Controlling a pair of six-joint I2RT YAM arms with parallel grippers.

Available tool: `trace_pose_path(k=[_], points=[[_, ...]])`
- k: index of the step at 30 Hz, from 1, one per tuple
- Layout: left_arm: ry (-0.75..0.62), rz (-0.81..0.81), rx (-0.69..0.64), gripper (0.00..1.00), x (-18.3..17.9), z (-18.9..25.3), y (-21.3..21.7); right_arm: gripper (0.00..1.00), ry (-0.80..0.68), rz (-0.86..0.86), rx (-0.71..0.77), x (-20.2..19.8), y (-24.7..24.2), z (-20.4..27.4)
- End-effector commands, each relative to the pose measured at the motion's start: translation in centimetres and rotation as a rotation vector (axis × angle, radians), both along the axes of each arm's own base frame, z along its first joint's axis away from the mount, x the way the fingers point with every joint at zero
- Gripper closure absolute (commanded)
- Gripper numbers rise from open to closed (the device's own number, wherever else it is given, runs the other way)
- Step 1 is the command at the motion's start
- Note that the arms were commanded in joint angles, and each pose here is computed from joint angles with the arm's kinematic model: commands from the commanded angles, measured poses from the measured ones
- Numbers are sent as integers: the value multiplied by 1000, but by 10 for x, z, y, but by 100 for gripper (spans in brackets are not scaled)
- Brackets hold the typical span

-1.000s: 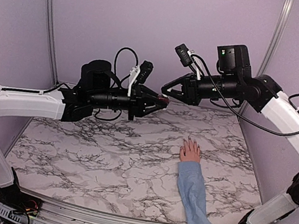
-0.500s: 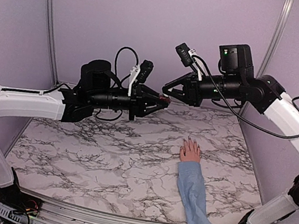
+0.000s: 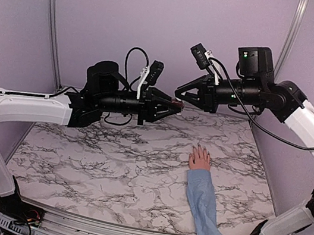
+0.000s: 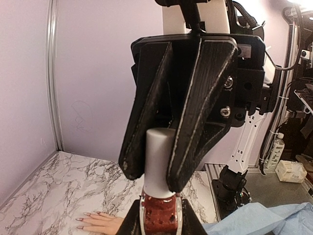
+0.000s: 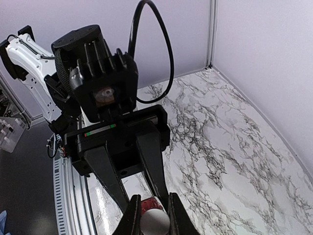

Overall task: Paint the nails
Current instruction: Unscrew the nail polish bottle.

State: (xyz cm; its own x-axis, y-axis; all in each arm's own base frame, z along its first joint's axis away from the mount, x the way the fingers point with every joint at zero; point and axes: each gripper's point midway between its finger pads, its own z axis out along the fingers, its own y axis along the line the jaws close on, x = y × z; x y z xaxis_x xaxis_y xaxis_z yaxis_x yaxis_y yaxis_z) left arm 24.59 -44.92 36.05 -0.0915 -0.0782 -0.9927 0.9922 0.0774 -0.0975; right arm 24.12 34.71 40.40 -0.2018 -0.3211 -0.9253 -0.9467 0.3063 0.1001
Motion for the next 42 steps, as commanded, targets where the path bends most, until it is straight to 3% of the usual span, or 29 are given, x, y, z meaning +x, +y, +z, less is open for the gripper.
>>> trace_pose_path(k=[1,2,4,9,16,21,28,42], points=[[20,11,-22,100,8,7,-2,100,-48,67,54,-19,1,20],[17,13,-25,100,9,8,-2,100,-43,72,54,-20,2,19],[16,10,-25,100,8,8,-2,89,-33,84,55,-21,3,18],[13,-16,-33,100,3,9,-1,57,-24,85,60,-22,2,19],[16,179,-58,100,30,15,10,39,60,-127,129,9,-10,23],[17,340,-60,100,48,13,16,36,150,-308,183,37,-15,21],[21,388,-47,100,51,8,10,34,190,-399,182,54,-12,14],[-2,489,7,100,62,-2,8,57,228,-473,117,68,-2,1]])
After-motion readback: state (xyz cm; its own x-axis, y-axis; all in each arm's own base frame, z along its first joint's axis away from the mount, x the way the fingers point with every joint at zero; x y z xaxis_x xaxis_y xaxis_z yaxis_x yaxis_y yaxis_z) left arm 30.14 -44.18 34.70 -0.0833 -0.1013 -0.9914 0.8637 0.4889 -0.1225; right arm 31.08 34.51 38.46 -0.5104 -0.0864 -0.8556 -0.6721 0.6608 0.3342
